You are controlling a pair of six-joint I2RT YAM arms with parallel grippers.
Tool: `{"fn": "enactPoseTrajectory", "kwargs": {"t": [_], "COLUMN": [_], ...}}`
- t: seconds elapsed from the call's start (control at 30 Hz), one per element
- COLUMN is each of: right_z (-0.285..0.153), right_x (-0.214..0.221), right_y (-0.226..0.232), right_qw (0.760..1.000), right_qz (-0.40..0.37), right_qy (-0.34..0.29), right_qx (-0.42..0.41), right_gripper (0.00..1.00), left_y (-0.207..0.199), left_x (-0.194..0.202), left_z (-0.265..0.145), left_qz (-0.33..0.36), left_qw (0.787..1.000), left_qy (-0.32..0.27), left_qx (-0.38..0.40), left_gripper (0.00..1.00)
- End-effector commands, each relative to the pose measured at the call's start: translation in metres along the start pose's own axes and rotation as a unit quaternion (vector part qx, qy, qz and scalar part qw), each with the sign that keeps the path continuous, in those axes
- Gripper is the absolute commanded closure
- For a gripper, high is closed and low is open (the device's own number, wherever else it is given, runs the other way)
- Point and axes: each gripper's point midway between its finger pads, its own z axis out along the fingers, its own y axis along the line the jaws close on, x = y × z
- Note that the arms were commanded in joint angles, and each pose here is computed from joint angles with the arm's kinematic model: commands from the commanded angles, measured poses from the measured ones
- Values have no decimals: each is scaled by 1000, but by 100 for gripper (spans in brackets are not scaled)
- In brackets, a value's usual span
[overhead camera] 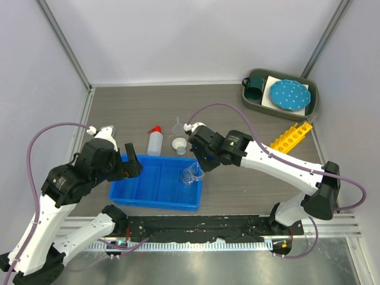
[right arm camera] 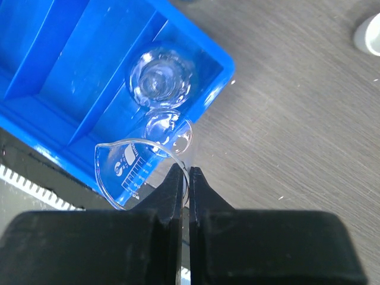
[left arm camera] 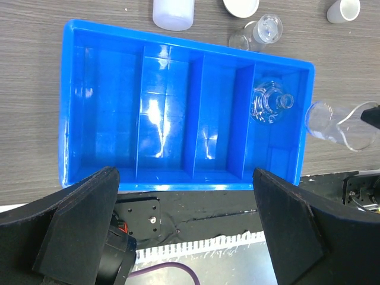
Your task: Organize the chemistry lab equipment
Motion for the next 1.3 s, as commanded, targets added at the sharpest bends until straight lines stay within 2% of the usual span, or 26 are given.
{"fn": "enactPoseTrajectory", "kwargs": {"t": [0.0, 0.53, 1.03, 1.27], "right_z": [-6, 27, 67, 75], "right_x": [12, 40, 55, 55], "right_y": [25, 74, 75, 70], "right_qw": [997, 978, 978, 982], "right_qz": [-46, -154, -157, -150], "right_qy": [13, 58, 61, 34], "right_qx": [-62, -131, -123, -110], "right_gripper": [99, 99, 99, 99], "left_y": [1, 9, 11, 11], "left_x": [-7, -3, -4, -3], "left_z": [-9, -12, -9, -8], "left_qz": [-3, 1, 16, 18], "left_qw": [1000, 1000, 1000, 1000], "left_qy": [-18, -21, -20, -16], "left_qx": [4, -4, -12, -15], "left_gripper": [0, 0, 0, 0]}}
